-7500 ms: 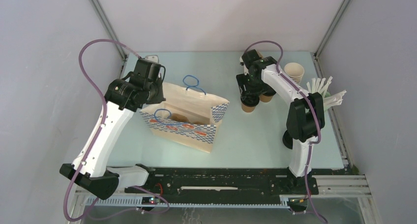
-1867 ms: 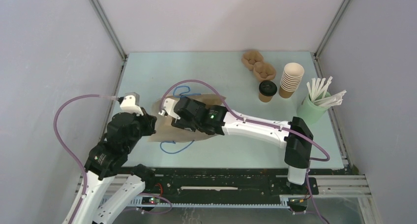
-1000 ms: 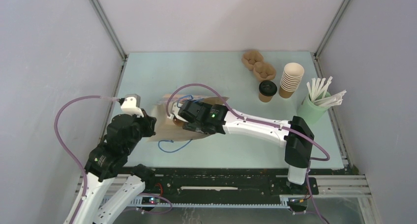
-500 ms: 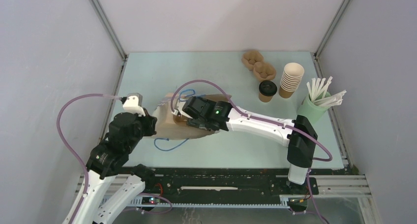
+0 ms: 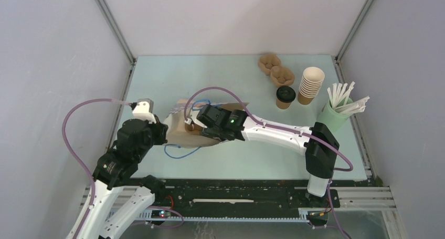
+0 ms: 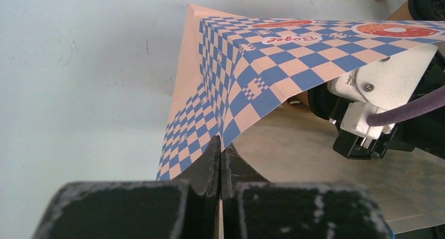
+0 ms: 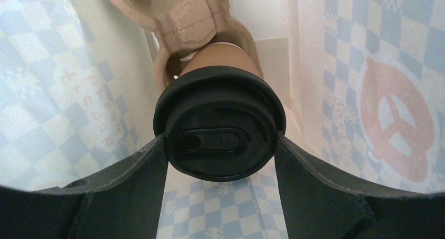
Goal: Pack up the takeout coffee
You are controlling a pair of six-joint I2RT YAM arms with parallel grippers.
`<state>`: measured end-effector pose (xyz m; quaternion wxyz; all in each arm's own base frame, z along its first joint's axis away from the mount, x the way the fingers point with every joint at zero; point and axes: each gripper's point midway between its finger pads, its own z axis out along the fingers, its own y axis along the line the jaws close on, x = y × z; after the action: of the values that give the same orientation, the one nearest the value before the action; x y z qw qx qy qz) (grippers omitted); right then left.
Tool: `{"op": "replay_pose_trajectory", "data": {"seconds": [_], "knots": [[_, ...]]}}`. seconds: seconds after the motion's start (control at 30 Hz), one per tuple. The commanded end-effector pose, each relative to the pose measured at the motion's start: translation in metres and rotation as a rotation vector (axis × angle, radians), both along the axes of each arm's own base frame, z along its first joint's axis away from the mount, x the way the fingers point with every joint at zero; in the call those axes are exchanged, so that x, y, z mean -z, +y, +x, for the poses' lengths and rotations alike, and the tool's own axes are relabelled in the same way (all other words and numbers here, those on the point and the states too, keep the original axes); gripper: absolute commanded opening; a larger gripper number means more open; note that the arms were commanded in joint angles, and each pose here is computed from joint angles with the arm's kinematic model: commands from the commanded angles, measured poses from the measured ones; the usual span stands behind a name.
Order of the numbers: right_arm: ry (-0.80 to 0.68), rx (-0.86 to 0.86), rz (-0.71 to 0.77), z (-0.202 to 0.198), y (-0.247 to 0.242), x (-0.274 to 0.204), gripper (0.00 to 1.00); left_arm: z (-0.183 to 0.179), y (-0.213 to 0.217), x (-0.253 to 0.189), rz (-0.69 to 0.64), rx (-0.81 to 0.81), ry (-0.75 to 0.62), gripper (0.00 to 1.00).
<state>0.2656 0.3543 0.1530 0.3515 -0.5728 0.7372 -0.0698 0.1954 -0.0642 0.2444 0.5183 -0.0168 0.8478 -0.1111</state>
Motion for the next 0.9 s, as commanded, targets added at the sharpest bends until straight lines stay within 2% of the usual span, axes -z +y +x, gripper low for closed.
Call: {"op": "replay_pose_trajectory", "data": {"seconds": [0.0,0.37,0.7,0.87], "knots": [[0.028,-0.001,0.053,-0.003,0.002,-0.002,0.09,0.001,0.000,-0.010,0.017,0.016,-0.021,0.00],[0.109,-0.020,0.080,-0.008,-0.001,0.010,0.09,0.001,0.001,-0.011,0.022,0.015,-0.023,0.00],[0.092,0.002,0.084,0.008,0.010,0.011,0.09,0.008,0.005,-0.024,0.073,-0.002,0.004,0.00],[0.196,-0.018,0.077,-0.004,0.009,0.015,0.09,0.017,0.002,-0.046,0.078,-0.001,0.026,0.00]]}}
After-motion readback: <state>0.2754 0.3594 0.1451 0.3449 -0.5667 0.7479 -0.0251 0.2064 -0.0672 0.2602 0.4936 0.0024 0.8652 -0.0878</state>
